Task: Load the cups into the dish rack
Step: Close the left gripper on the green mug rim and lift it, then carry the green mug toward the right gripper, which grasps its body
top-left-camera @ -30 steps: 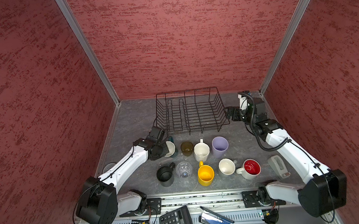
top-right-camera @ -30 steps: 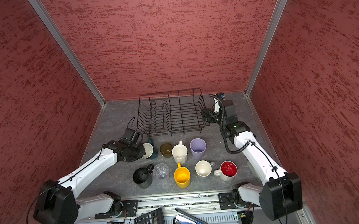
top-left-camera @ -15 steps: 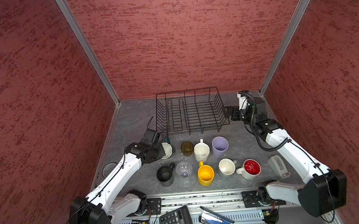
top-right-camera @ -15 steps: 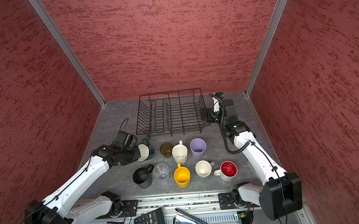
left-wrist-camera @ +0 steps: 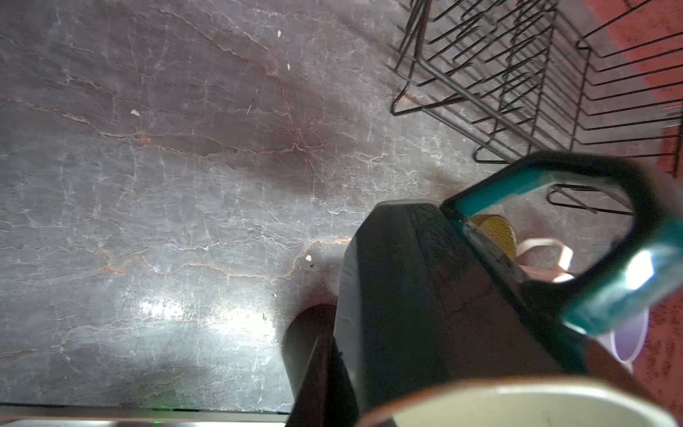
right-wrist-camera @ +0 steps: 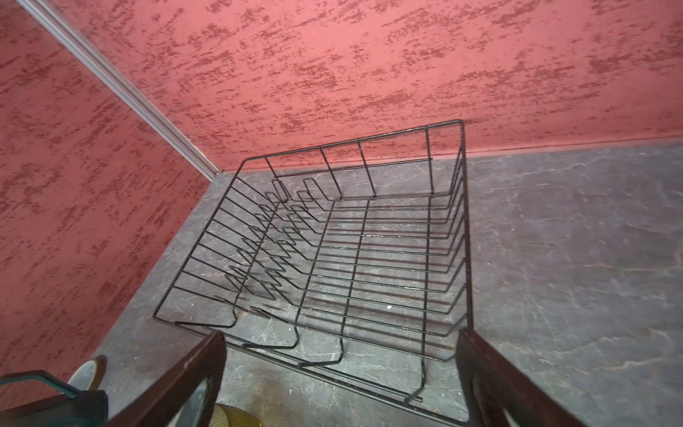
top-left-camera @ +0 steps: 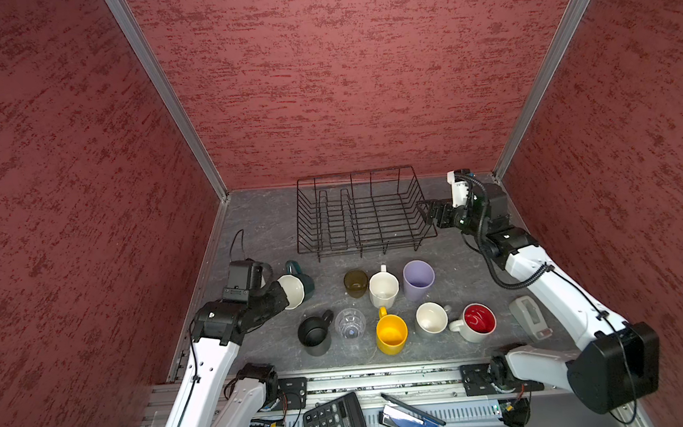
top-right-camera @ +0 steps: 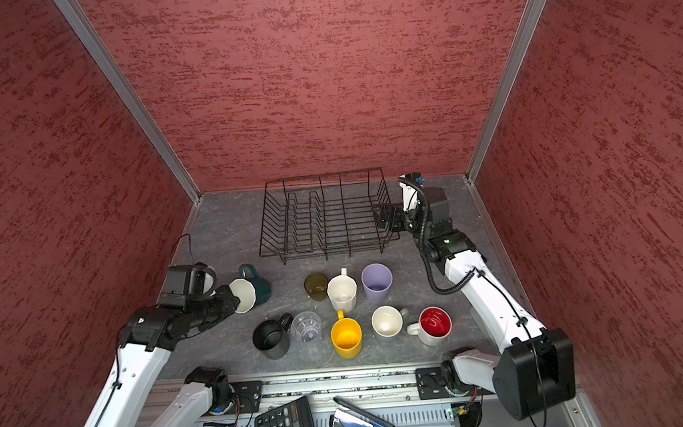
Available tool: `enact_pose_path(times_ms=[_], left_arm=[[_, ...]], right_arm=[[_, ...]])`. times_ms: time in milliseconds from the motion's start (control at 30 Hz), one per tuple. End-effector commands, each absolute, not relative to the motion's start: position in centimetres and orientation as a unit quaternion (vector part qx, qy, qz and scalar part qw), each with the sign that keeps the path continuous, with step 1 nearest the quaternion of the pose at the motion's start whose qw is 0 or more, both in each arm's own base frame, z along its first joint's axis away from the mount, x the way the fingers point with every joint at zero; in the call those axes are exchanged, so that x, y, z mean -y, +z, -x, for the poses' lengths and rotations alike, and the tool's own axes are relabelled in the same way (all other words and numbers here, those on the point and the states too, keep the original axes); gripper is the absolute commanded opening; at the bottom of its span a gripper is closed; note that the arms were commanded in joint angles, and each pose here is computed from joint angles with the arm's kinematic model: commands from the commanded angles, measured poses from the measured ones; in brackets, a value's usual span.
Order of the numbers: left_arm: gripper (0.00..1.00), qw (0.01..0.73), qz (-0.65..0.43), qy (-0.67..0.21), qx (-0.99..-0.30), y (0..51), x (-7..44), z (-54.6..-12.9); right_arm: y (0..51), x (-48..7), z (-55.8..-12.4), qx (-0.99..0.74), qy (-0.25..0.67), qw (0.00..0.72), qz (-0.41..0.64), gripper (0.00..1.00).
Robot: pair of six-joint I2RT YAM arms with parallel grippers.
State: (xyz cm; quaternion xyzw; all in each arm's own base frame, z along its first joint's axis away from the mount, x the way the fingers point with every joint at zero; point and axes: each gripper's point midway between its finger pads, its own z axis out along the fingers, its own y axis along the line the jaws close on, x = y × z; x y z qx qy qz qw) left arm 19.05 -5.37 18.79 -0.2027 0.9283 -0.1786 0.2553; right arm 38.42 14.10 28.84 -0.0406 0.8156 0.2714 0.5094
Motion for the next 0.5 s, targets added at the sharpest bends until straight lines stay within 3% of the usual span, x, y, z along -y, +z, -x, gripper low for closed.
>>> enact_pose_path(times_ms=[0, 233, 467], left_arm=[[0.0, 0.327, 0.166, -0.256, -0.894, 24.3, 6.9, -19.9], [0.0, 0.367, 0.108, -0.421, -0.822, 30.0, 11.0, -22.8], [0.0, 0.355, 0.038, -0.564, -0.744, 33.8, 14.6, -25.1]], right_arm=[[31.1, -15.6, -37.4, -0.784, 0.317, 0.529, 0.07, 0.97], [35.0, -18.4, -33.8, -0.703, 0.418, 0.555, 0.15, 0.97], [38.3, -20.1, -28.9, -0.609, 0.503, 0.568, 0.232, 0.98]])
